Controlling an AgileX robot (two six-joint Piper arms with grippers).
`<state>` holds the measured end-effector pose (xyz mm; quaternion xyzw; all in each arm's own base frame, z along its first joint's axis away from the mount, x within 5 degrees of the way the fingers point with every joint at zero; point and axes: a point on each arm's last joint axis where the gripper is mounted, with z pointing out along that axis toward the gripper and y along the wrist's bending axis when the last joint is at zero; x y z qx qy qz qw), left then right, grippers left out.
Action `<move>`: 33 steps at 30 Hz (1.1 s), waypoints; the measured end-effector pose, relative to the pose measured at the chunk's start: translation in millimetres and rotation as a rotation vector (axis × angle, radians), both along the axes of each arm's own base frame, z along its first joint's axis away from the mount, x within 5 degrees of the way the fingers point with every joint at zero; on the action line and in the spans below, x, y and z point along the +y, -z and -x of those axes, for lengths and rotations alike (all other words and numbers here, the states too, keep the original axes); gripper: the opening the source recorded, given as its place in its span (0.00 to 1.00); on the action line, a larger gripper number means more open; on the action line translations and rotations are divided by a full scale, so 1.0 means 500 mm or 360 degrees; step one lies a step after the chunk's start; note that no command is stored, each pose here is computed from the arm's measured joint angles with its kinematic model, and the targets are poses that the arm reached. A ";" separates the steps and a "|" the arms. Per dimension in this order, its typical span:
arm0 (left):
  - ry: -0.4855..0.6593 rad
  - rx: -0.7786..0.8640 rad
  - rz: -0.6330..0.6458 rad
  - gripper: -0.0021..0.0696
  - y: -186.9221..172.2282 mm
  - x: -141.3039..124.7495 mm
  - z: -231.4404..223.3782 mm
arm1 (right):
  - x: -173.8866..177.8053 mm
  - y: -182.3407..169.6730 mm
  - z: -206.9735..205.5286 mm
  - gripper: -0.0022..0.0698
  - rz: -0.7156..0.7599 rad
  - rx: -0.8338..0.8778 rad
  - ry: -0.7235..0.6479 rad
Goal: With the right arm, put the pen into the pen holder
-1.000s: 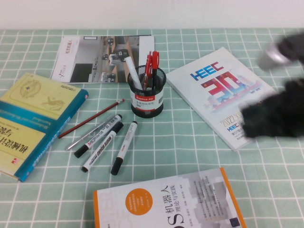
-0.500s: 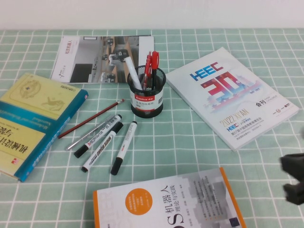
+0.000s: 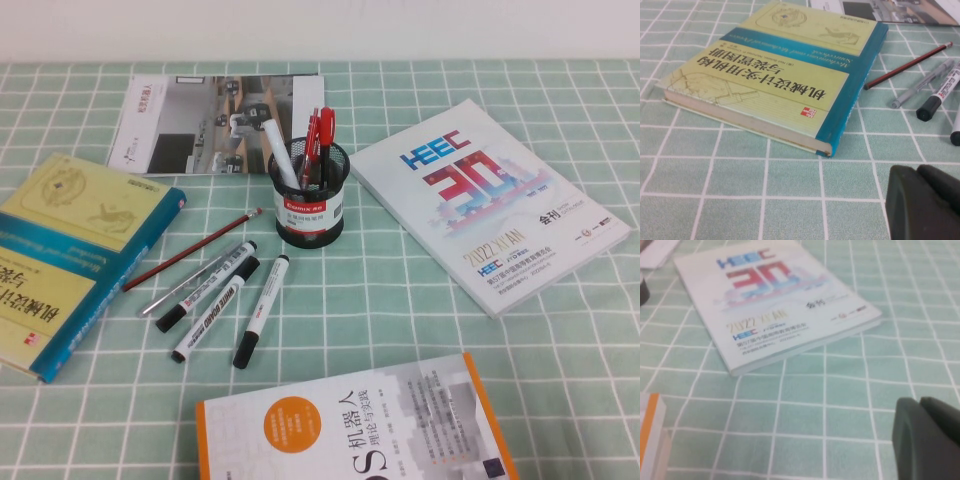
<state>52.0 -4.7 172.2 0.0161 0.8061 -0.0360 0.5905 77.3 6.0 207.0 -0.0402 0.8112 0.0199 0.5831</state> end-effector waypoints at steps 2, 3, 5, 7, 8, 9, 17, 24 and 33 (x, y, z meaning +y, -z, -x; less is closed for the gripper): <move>0.0000 0.0000 0.0000 0.02 0.000 0.000 0.000 | -0.002 0.014 0.015 0.00 -0.0009 -0.0082 0.0000; 0.0000 0.0000 0.0000 0.02 0.000 0.000 0.000 | -0.003 0.022 0.022 0.00 -0.0015 -0.0124 -0.0002; 0.0000 0.0000 0.0000 0.02 0.000 0.000 0.000 | -0.004 0.035 0.031 0.00 -0.0026 -0.0194 -0.0006; 0.0000 0.0000 0.0000 0.02 0.000 0.000 0.000 | -0.004 0.042 0.037 0.00 -0.0038 -0.0259 -0.0010; 0.0000 0.0000 0.0000 0.02 0.000 0.000 0.000 | -0.004 0.039 0.040 0.00 -0.0044 -0.0304 -0.0013; 0.0000 0.0000 0.0000 0.02 0.000 0.000 0.000 | -0.004 0.037 0.041 0.00 -0.0052 -0.0329 -0.0014; 0.0000 0.0000 0.0000 0.02 0.000 0.000 0.000 | -0.004 0.035 0.042 0.00 -0.0070 -0.0344 -0.0015; 0.0000 0.0000 0.0000 0.02 0.000 0.000 0.000 | -0.004 0.037 0.042 0.00 -0.0062 -0.0328 -0.0011; 0.0000 0.0000 0.0000 0.02 0.000 0.000 0.000 | 0.005 0.058 0.047 0.00 0.0007 -0.0153 -0.0113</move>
